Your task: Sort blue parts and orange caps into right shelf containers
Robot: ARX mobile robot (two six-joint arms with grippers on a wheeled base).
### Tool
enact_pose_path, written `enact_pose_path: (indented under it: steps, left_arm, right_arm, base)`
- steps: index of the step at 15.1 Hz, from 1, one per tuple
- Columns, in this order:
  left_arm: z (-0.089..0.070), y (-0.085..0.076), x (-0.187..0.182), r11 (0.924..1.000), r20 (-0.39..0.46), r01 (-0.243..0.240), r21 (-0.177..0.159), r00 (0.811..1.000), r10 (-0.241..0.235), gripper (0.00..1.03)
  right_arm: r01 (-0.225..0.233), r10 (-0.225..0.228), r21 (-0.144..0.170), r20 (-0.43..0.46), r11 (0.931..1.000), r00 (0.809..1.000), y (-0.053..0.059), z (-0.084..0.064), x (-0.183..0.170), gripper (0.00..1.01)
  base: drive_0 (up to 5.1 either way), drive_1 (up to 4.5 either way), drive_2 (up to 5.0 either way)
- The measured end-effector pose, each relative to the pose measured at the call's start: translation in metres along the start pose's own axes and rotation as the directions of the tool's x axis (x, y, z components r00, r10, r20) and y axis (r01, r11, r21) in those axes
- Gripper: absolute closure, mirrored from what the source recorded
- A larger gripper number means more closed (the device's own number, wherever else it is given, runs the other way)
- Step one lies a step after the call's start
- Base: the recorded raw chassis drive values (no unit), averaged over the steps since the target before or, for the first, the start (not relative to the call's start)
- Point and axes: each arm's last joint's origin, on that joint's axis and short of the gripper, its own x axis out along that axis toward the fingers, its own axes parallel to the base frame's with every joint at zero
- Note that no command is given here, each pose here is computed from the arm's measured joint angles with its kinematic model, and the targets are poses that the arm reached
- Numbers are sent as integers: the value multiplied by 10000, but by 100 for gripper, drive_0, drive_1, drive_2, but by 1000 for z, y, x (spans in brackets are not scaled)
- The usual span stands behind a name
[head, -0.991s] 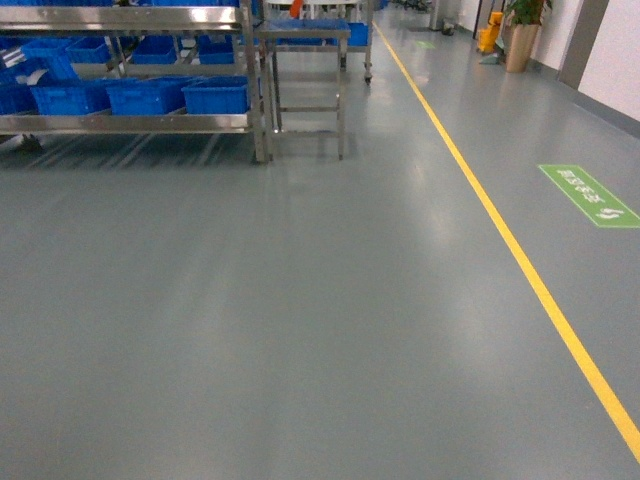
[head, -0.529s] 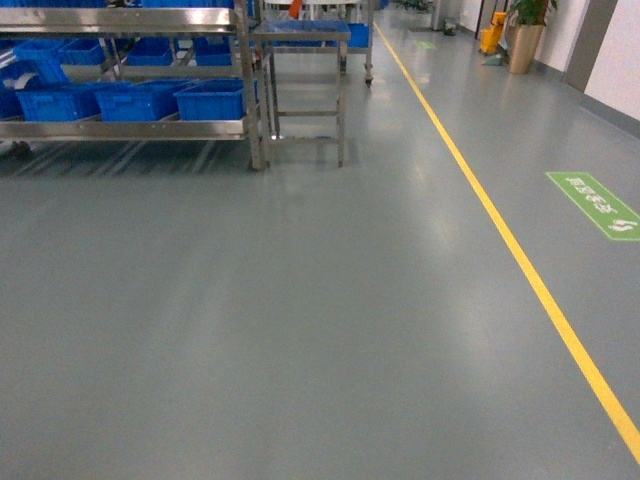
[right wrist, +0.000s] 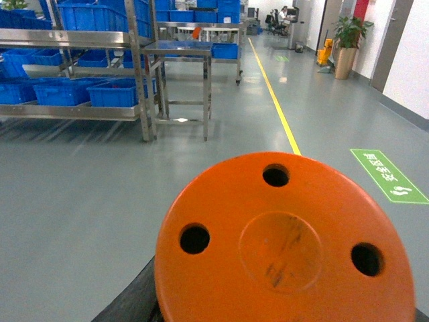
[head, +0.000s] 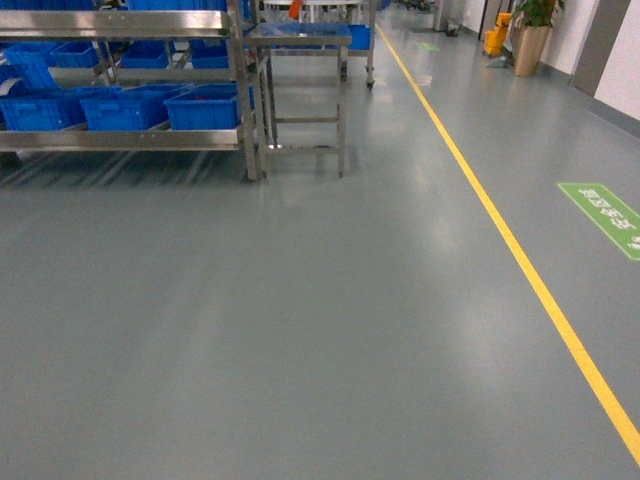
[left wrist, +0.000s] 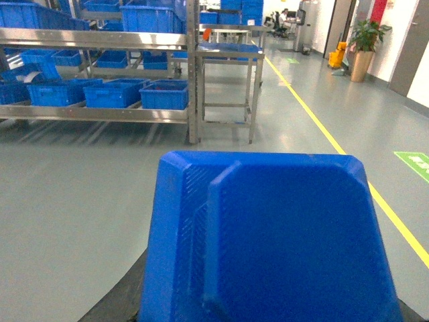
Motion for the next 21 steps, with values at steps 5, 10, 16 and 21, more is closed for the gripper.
enact_pose_path:
  steps: [5, 10, 16, 21]
  left_arm:
    - [0, 0, 0, 10000, 0, 8, 0, 10000, -8, 60]
    - [0, 0, 0, 10000, -38, 0, 0, 10000, 0, 60]
    - [0, 0, 0, 10000, -27, 0, 0, 10000, 0, 60]
    - [0, 0, 0, 10000, 11, 11, 0, 10000, -11, 60]
  right_arm:
    - [0, 0, -4, -34, 10000, 10000, 0, 0, 0, 56]
    - [-4, 4, 0, -23, 10000, 10000, 0, 0, 0, 56]
    - [0, 0, 0, -23, 10000, 10000, 0, 0, 0, 56]
    - [4, -4, -4, -42, 10000, 10000, 0, 0, 0, 56]
  base:
    - [3, 433, -427]
    - [2, 433, -428]
    - [4, 434, -427]
    - [5, 436, -427]
